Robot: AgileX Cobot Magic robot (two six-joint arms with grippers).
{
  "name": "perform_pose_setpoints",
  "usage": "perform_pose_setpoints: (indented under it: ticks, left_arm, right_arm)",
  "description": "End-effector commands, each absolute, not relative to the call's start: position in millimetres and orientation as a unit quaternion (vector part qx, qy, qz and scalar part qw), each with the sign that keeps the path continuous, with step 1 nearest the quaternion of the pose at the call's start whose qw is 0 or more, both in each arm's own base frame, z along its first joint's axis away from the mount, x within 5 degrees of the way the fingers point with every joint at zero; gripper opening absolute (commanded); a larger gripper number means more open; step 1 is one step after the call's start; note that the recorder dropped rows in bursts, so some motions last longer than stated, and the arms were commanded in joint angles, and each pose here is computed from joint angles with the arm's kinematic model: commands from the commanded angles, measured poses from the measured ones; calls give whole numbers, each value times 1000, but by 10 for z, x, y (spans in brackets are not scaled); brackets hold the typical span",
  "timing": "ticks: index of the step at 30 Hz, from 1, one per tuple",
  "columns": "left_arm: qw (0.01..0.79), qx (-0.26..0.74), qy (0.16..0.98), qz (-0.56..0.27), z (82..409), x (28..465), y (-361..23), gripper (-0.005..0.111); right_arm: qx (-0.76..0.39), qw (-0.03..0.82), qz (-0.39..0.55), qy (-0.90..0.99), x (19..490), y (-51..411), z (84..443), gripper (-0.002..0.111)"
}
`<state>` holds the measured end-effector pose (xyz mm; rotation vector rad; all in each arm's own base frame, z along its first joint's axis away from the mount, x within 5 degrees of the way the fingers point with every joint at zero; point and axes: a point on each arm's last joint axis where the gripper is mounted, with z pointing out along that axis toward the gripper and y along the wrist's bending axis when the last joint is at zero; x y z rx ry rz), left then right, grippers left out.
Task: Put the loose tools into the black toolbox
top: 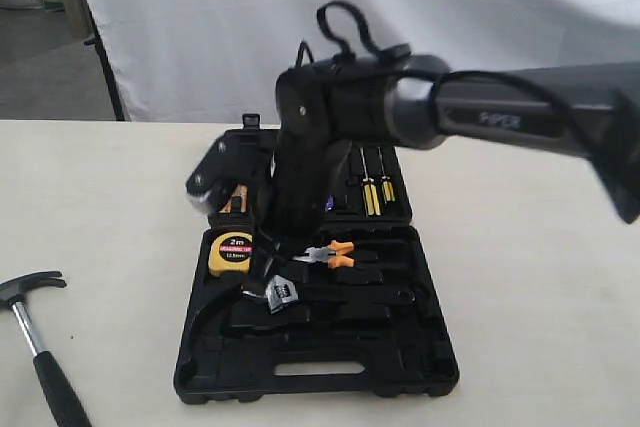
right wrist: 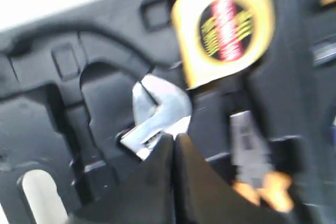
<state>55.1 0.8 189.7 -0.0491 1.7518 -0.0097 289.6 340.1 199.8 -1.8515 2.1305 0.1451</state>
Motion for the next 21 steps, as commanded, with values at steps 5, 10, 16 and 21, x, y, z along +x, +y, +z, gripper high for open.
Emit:
perform_pose_setpoints:
  ticks: [5, 10, 16, 21]
  left_arm:
    - [640, -19, 768, -6, 1888, 550, 5, 1]
    - [640, -19, 768, -6, 1888, 550, 5, 1]
    - [639, -18, 769, -5, 1887, 549, 6, 1]
    - [640, -18, 768, -5, 1888, 550, 6, 1]
  right_arm:
    - [-634, 230, 56, 736, 2877, 3347, 2476, 0]
    - [-634, 102, 67, 764, 2863, 3407, 1515, 0]
    - [-640, -55, 24, 766, 2790, 3273, 553, 0]
    - [-641, -28, 30, 766, 2836, 3330, 735, 0]
